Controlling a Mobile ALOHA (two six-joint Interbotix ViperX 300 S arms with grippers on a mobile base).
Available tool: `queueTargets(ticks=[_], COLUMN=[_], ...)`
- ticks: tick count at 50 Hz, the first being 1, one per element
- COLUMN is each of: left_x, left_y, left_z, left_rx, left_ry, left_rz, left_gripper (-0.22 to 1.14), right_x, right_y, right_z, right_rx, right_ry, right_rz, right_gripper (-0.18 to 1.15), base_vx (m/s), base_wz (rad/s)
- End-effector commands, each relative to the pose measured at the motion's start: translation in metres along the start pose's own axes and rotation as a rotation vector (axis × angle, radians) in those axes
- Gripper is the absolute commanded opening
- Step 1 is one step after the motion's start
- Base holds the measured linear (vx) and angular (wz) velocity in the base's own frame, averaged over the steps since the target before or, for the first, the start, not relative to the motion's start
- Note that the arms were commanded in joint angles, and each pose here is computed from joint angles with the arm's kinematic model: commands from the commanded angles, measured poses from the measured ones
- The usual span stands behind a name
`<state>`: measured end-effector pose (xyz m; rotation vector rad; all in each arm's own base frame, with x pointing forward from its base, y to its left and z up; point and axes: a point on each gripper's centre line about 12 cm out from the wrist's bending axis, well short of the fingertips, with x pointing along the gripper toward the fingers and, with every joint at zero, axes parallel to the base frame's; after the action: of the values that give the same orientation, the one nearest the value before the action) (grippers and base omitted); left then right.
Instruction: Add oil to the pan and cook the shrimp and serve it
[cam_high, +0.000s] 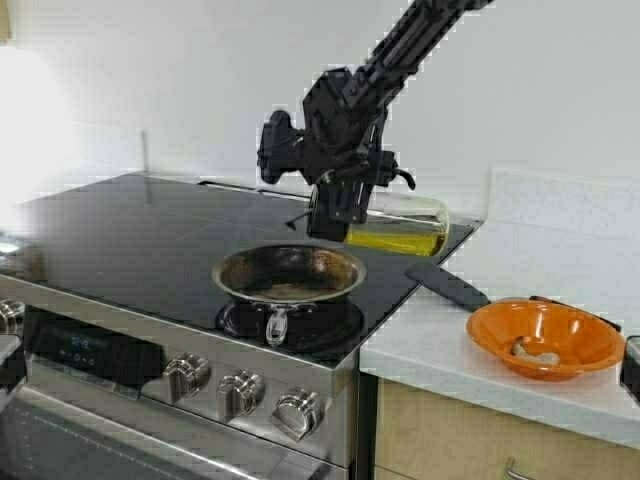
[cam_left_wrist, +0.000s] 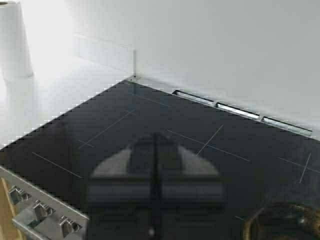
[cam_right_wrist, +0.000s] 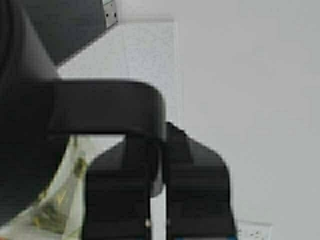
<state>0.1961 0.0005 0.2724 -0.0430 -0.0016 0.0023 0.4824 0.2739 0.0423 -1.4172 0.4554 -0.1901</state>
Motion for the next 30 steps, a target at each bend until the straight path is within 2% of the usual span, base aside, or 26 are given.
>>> queueTargets(ticks=[1, 30], left_x=[0.0015, 0.0012], left_y=[-0.0001, 0.0], left_z=[0.0027, 0.0014], left_rx=[-0.003, -0.003], left_ry=[-0.008, -0.005], left_rz=[0.0, 0.0], left_gripper=[0.03, 0.03], right_x=[-0.0025, -0.0001], right_y=[-0.0267, -0.0169], right_z=[0.0107, 0.011], right_rx=[0.029, -0.053], right_ry=[-0.016, -0.022], right_rz=[-0.053, -0.074], right_gripper=[0.08, 0.08], base_vx=[0.0, 0.0], base_wz=[0.0, 0.0])
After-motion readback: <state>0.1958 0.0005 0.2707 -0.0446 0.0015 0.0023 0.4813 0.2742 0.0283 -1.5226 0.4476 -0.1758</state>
